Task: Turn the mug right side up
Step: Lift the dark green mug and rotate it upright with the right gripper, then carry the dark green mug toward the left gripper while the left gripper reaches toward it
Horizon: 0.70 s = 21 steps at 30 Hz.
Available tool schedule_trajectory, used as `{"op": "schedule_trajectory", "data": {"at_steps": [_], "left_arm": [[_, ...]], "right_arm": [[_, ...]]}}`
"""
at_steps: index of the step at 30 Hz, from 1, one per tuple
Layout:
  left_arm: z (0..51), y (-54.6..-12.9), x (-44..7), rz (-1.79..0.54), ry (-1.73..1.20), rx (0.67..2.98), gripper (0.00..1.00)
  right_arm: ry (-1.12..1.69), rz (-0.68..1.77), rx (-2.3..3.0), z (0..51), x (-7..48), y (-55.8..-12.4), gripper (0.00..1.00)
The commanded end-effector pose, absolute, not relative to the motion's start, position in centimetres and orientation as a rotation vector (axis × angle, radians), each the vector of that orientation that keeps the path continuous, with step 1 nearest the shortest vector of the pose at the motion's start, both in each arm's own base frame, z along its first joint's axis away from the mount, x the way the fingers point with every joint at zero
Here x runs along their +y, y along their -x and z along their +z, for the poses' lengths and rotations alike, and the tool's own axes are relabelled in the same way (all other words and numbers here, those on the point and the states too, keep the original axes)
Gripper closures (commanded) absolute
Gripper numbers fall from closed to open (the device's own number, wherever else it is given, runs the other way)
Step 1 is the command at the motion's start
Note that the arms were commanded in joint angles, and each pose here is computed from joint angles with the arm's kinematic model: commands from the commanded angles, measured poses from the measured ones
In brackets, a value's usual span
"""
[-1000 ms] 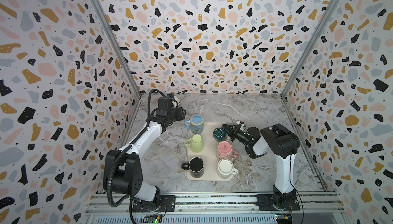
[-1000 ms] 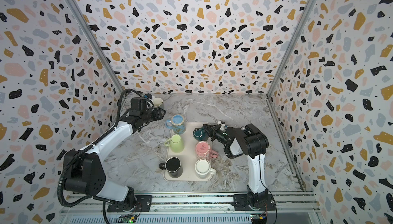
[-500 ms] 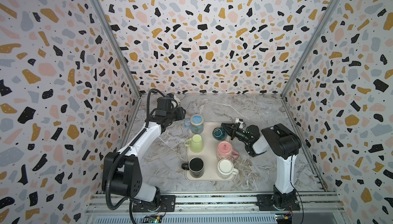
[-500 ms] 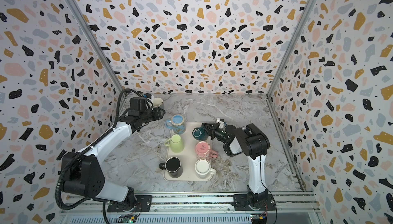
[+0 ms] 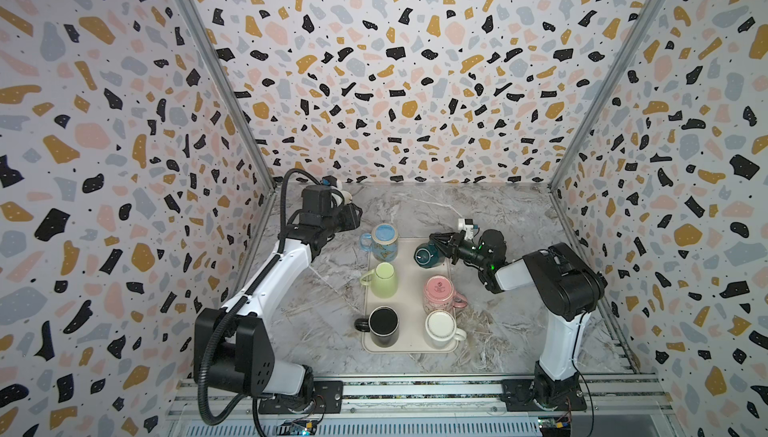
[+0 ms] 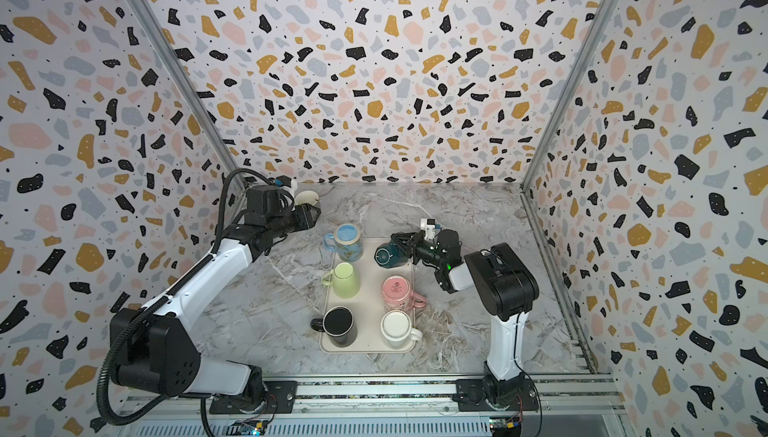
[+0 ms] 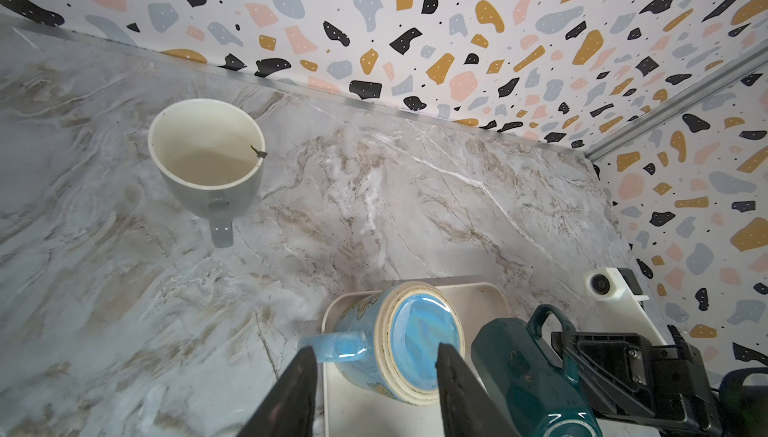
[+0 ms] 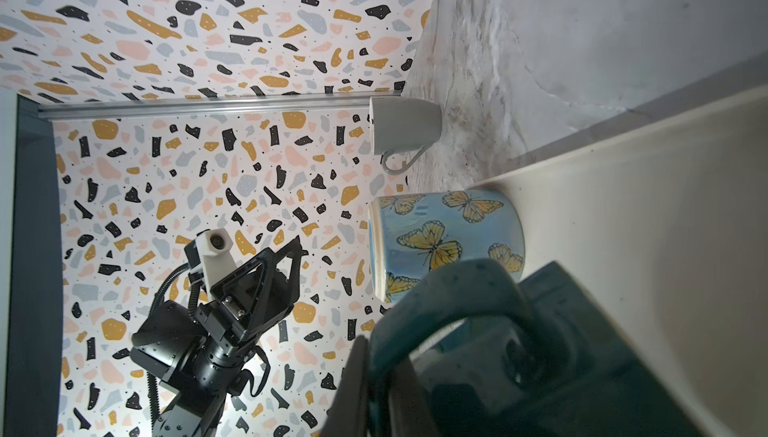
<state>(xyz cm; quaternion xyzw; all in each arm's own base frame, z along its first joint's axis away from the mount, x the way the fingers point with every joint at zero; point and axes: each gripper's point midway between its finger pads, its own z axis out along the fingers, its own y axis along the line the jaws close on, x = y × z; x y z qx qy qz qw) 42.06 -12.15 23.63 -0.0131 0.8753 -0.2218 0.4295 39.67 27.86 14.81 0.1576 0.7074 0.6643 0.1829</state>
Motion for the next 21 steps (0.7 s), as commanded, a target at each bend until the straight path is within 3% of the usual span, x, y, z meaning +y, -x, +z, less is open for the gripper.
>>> {"op": "schedule_trajectory", "data": {"at_steps": [1, 12, 17, 21], "left_arm": [[26.6, -42.3, -12.5, -0.558, -0.007, 2.119, 0.52], [29.7, -41.9, -15.5, -0.696, -0.175, 2.163, 0.53], [30.0, -40.5, -16.5, -0.696, -0.282, 2.208, 0.53], [30.9, -38.4, -18.8, -0.848, -0.388, 2.188, 0.53]], "right_arm": [[-0.135, 1.809, 1.890, 21.2, 28.8, -39.5, 1.00], [0.415, 1.341, 1.914, 26.1, 31.9, -38.2, 1.00], [0.650, 1.125, 1.909, 27.2, 33.4, -36.4, 1.00], [0.836, 0.986, 1.856, 27.8, 34.2, -34.3, 1.00]]}}
